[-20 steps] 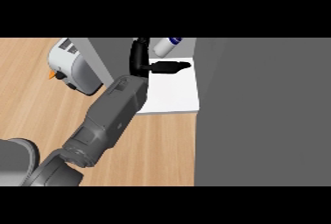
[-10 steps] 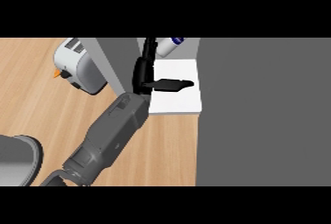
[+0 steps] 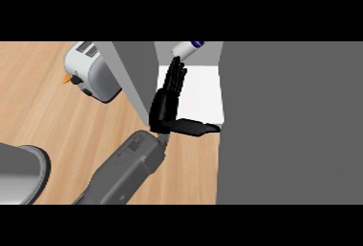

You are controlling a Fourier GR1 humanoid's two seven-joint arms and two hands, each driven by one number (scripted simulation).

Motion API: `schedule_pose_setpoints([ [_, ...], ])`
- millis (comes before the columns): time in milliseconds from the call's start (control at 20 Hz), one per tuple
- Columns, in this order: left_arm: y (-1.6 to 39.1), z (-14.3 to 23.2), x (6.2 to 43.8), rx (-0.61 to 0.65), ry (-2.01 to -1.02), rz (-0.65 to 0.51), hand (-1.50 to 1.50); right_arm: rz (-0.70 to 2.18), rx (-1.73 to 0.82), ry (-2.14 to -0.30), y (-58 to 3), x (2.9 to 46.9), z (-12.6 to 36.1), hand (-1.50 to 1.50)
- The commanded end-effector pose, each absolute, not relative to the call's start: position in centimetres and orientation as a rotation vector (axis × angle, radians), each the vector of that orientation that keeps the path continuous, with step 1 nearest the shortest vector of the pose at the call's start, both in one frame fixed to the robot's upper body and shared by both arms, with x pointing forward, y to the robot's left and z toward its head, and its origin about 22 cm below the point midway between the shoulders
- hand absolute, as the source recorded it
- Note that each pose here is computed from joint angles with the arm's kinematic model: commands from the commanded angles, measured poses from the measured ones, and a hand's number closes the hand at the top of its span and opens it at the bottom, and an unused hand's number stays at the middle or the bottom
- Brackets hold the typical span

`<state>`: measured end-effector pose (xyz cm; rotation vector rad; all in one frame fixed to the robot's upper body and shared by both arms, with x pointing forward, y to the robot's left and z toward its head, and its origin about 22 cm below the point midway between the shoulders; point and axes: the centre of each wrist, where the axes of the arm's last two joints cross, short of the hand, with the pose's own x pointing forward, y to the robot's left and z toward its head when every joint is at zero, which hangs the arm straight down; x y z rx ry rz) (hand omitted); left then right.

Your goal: Pick up the bottled water, place it into the cabinet and close the cabinet

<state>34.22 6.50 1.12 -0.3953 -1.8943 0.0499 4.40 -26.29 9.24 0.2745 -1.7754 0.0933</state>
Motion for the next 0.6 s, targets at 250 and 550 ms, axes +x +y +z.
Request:
schedule_pose_setpoints([
  [250,8.9,1.0,28.4,-0.523,-1.893,0.048,-1.5,0.251,0.252,-1.818,-25.9,4.3,11.8,-1.5],
  [550,10.2,0.5,25.0,-0.555,-1.828,0.048,1.5,0.506,0.351,-1.719,-26.8,4.3,12.8,1.5],
])
